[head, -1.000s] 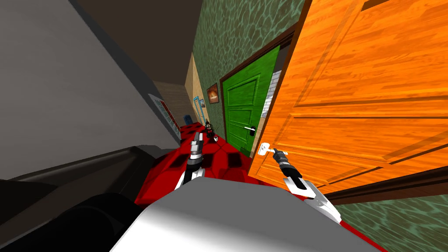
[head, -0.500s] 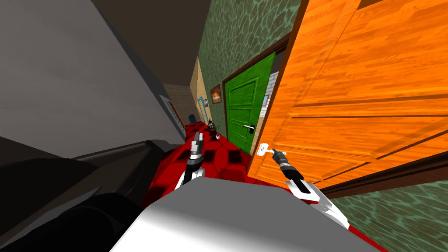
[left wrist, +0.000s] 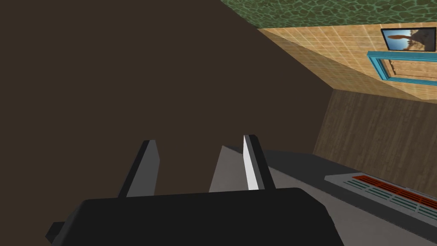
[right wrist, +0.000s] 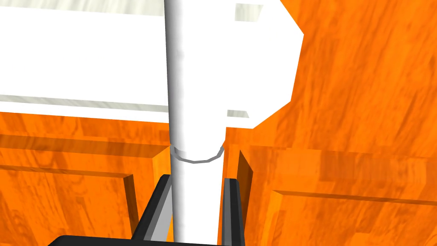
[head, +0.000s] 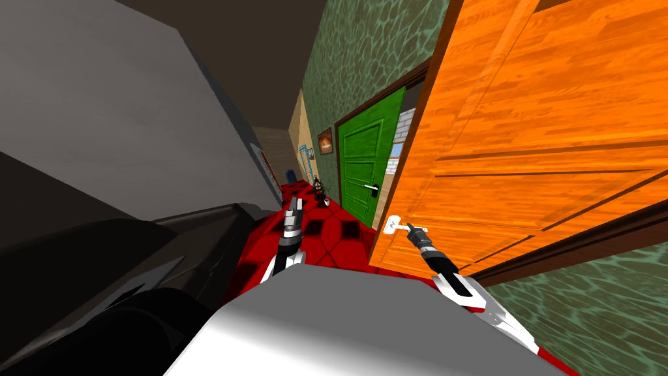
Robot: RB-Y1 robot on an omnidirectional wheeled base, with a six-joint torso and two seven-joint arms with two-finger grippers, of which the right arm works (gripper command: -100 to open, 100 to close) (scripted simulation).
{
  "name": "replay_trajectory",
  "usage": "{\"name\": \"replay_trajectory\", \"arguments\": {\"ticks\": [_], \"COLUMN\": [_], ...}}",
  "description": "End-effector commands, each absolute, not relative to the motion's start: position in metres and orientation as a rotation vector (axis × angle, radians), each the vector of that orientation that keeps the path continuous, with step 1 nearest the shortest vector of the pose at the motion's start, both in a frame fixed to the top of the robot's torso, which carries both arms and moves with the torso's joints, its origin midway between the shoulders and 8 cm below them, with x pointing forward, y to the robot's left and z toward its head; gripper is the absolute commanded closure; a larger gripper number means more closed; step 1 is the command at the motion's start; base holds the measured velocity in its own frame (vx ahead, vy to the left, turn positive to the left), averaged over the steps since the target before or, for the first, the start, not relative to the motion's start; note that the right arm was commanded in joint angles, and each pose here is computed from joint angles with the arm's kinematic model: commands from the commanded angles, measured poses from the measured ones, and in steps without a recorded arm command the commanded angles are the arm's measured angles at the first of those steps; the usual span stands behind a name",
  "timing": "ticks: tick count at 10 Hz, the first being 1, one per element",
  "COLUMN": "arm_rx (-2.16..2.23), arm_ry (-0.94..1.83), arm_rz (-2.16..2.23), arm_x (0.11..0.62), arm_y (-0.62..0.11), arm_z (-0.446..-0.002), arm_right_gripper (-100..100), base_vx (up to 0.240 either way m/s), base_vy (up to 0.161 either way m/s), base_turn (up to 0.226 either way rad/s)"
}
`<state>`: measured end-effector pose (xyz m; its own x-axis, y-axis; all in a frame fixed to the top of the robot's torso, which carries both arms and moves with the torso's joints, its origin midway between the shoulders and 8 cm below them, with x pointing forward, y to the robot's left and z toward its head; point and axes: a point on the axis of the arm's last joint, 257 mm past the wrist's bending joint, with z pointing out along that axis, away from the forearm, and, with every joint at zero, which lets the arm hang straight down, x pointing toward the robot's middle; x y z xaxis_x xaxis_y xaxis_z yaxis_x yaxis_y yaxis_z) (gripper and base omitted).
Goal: Pull the door open
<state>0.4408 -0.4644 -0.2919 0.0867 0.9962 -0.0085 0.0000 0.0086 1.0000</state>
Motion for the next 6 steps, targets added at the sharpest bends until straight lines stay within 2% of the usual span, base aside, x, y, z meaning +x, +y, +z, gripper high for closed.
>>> {"name": "replay_trajectory", "arguments": {"ticks": [1, 5, 6], "arm_rx": [1.228, 1.202, 1.205], "arm_ry": [1.171, 1.218, 1.208], "arm_rz": [1.169, 1.218, 1.2], "arm_x": [0.435, 0.422, 0.424], "arm_y": [-0.456, -0.448, -0.454], "arm_z": [-0.293, -0.292, -0.291], "arm_right_gripper": [100, 100, 100], "base_vx": [-0.188, -0.194, -0.096], "base_vy": [-0.022, -0.08, -0.029], "base_turn": [0.107, 0.096, 0.01]}}
